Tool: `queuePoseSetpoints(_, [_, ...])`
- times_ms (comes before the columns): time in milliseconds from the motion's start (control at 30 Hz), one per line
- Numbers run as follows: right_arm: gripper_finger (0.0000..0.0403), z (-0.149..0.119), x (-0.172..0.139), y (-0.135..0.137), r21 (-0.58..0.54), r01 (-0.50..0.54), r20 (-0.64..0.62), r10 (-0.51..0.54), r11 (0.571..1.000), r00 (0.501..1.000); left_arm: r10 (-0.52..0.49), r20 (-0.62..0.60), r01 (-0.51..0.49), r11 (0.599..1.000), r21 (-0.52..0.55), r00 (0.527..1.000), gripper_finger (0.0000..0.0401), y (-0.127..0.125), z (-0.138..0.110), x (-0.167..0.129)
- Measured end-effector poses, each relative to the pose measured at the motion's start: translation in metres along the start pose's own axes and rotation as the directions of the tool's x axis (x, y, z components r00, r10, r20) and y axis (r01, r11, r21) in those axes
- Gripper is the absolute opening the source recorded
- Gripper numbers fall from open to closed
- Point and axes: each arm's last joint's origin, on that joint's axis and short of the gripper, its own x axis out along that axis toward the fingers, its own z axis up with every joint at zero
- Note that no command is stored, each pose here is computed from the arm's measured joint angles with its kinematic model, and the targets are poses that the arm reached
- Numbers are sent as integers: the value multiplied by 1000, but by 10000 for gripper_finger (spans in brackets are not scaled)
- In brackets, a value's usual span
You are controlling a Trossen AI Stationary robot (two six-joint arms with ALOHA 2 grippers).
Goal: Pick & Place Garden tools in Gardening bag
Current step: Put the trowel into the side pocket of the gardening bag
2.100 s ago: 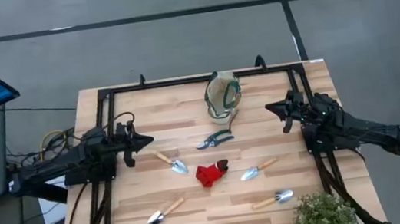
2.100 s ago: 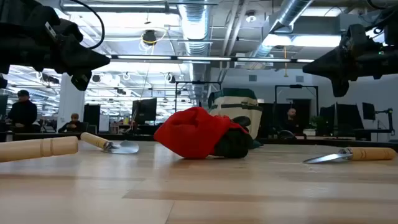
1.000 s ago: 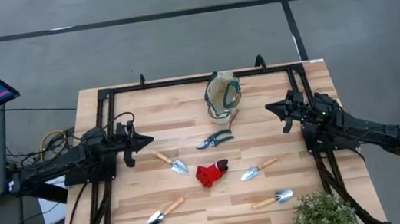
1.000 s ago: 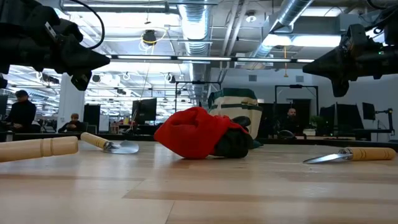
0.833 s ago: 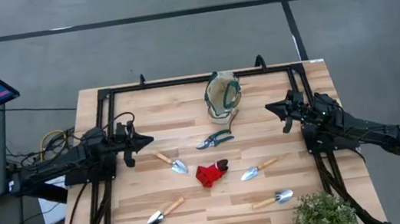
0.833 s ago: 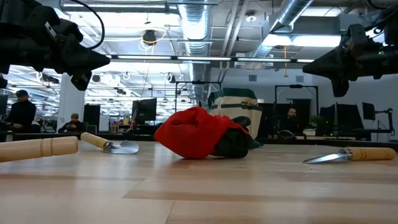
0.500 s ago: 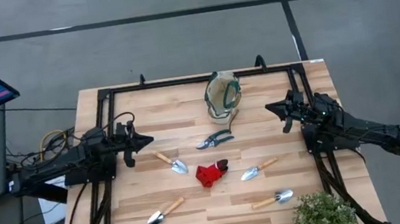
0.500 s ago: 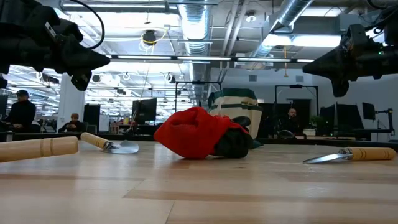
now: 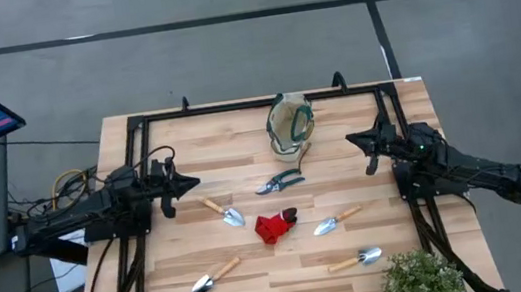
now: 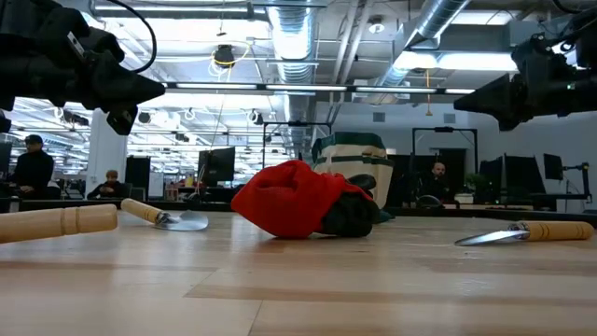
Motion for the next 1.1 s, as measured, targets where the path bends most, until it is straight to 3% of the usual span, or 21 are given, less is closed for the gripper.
queuePoseSetpoints(67, [10, 0, 0, -1, -93, 23, 6, -22, 995, 1000, 0, 0, 0, 1000, -10, 1000, 14, 0, 0, 0])
queuePoseSetpoints(133, [10, 1, 0, -1, -90, 27, 8, -26, 996, 1000, 0, 1, 0, 999, -36, 1000, 14, 0, 0, 0])
queuePoseSetpoints(267, [10, 1, 0, 0, 81, 12, 11, -13, 997, 1000, -2, 5, 2, 994, -113, 1000, 14, 0, 1, 0])
queuePoseSetpoints(367, [10, 1, 0, 2, 292, -7, 13, 3, 957, 1000, -2, 7, 4, 972, -235, 1000, 14, 0, 1, 0])
queuePoseSetpoints(433, [10, 1, 0, 2, 473, -17, 14, 11, 881, 1000, -3, 9, 6, 949, -314, 1000, 14, 0, 1, 0])
queuePoseSetpoints(533, [10, 1, 0, 4, 743, -29, 15, 26, 669, 1000, -7, 22, 15, 923, -384, 1000, 14, -1, 2, 0])
queuePoseSetpoints(567, [10, 1, 0, 4, 795, -32, 16, 31, 606, 999, -7, 23, 15, 917, -398, 1000, 14, -1, 2, 0])
queuePoseSetpoints(633, [10, 1, 0, 5, 851, -38, 17, 46, 523, 999, -8, 25, 17, 913, -407, 1000, 14, -1, 2, 0])
queuePoseSetpoints(767, [10, 2, 0, 7, 906, -44, 19, 62, 420, 998, 2, 41, 15, 914, -406, 999, 14, -1, 4, 0])
queuePoseSetpoints(900, [10, 2, -1, 11, 919, -73, 24, 127, 389, 992, 33, 56, -7, 913, -408, 998, 14, 0, 5, 0])
queuePoseSetpoints(1033, [10, 10, -2, 15, 944, -160, 106, 196, 289, 975, 67, 67, -25, 872, -489, 995, 14, 1, 5, 0])
queuePoseSetpoints(1100, [11, 17, -3, 15, 933, -239, 188, 202, 269, 961, 94, 76, -41, 850, -525, 993, 14, 2, 5, 0])
